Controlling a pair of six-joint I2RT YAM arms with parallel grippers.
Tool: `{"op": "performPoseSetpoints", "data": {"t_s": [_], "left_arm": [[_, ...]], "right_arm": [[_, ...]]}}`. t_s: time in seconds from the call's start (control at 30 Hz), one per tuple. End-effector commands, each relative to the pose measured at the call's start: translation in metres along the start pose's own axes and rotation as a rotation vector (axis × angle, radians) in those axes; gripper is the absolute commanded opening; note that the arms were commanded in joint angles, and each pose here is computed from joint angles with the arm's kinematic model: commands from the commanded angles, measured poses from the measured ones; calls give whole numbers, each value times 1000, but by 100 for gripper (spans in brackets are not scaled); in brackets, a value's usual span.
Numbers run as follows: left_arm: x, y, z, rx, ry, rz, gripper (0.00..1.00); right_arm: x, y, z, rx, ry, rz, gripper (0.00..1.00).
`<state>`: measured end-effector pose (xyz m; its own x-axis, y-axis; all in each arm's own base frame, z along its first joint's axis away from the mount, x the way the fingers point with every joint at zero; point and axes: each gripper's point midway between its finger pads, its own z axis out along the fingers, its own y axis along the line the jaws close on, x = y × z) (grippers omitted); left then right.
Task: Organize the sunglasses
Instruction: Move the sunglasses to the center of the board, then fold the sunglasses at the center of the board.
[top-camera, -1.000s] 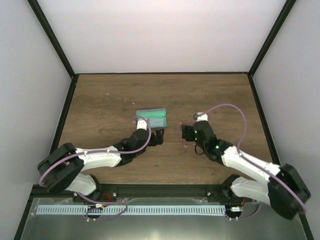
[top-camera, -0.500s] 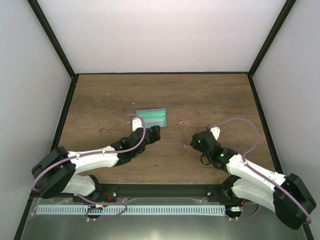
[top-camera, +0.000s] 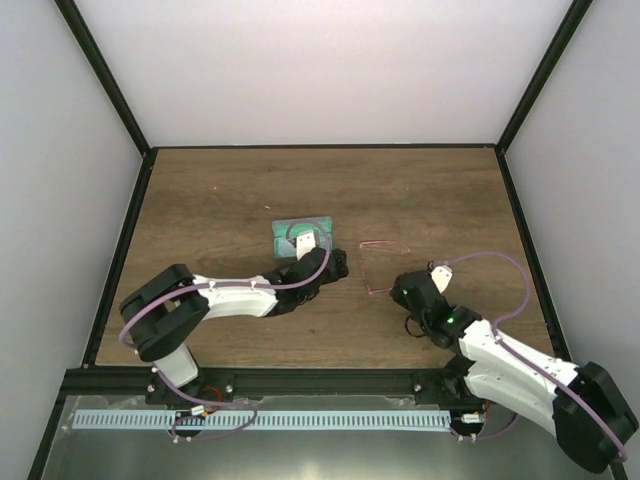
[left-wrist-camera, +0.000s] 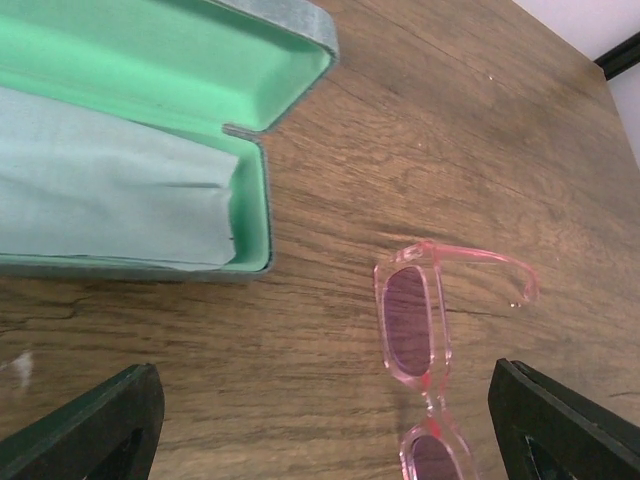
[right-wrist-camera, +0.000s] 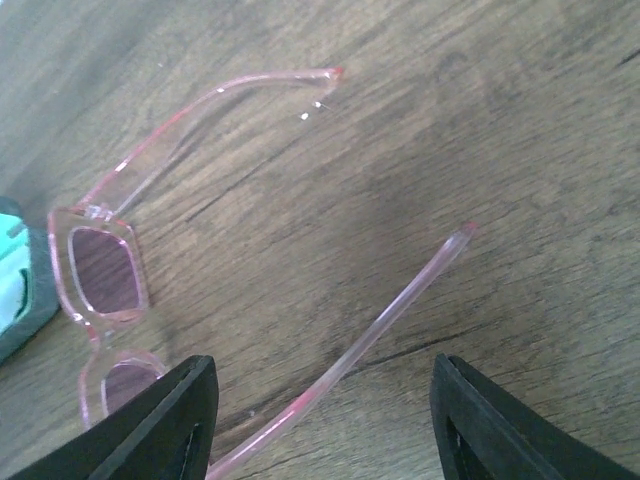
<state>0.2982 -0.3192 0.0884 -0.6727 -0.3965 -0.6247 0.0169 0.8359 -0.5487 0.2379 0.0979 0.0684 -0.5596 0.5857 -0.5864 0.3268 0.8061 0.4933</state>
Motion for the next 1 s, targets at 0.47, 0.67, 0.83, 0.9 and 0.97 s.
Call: {"op": "performPoseSetpoints", "data": {"t_s": [0.47, 0.67, 0.83, 0.9, 0.97], "left_arm": [[21, -42, 48, 29, 95, 47, 89], [31, -38, 62, -9, 124, 75, 85], [35, -34, 66, -29, 131, 91, 80], [35, -36, 67, -30, 133, 96, 78], [35, -37, 66, -26, 135, 99, 74]], "right_arm": [[-7, 3, 28, 40, 5, 18, 54], [-8, 4, 31, 34, 13, 13, 50], [-7, 6, 34, 40, 19, 2, 44], [-7, 7, 36, 40, 22, -2, 42], [-8, 9, 37, 41, 24, -4, 41]]}}
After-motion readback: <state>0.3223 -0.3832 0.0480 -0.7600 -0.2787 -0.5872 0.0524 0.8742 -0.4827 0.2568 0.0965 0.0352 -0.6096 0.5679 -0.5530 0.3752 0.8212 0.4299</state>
